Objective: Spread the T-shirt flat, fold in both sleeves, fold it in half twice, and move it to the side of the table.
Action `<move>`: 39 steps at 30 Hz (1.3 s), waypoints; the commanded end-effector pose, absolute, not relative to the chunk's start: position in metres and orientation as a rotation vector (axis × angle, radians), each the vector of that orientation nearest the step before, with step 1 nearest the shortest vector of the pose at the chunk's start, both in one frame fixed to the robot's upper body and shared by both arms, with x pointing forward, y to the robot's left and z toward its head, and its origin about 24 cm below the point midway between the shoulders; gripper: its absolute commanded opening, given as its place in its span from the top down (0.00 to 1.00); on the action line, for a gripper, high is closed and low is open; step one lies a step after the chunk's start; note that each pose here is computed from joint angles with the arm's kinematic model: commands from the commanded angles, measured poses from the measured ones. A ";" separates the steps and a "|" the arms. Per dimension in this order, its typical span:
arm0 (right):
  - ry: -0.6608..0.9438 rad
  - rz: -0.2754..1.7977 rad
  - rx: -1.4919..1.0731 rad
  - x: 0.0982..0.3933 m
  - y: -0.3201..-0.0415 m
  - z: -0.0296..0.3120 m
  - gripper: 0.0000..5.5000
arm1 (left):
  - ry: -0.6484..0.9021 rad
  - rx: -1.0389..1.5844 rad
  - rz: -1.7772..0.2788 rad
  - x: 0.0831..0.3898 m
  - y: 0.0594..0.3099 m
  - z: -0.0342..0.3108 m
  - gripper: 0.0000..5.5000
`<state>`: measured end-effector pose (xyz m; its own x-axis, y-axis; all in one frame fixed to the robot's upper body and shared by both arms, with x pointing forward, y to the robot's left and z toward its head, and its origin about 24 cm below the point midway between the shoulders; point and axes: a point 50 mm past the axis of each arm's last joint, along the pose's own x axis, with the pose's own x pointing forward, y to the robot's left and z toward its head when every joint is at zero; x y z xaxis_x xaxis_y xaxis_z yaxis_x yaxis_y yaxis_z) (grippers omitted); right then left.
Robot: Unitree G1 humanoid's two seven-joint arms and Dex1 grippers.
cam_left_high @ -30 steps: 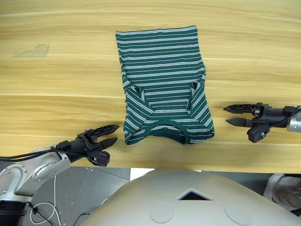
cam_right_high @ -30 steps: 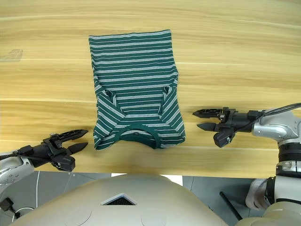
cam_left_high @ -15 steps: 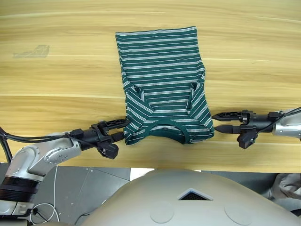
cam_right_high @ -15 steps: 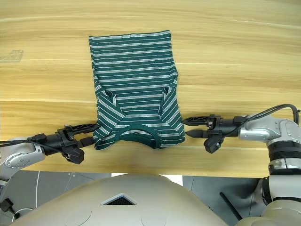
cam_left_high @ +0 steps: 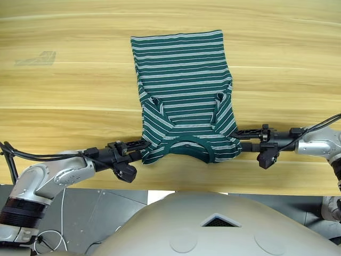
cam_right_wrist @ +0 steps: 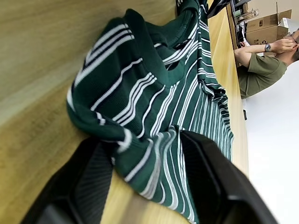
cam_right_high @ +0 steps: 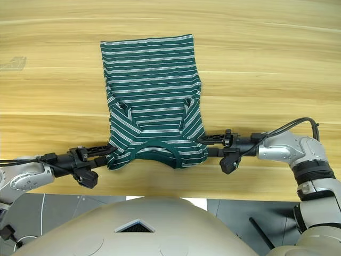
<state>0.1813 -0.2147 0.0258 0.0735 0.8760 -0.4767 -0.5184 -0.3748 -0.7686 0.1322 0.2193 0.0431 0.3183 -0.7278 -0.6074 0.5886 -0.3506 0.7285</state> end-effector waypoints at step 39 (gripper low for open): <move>0.297 1.576 -0.404 0.157 -0.196 0.092 1.00 | 0.488 0.802 -1.360 0.107 0.239 0.107 1.00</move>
<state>0.1627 -0.1969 0.0832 -0.0036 0.8992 -0.4375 -0.9968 -0.0383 -0.0704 0.1049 0.2357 0.1008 0.1509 -0.6791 -0.7184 0.9784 -0.0012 0.2066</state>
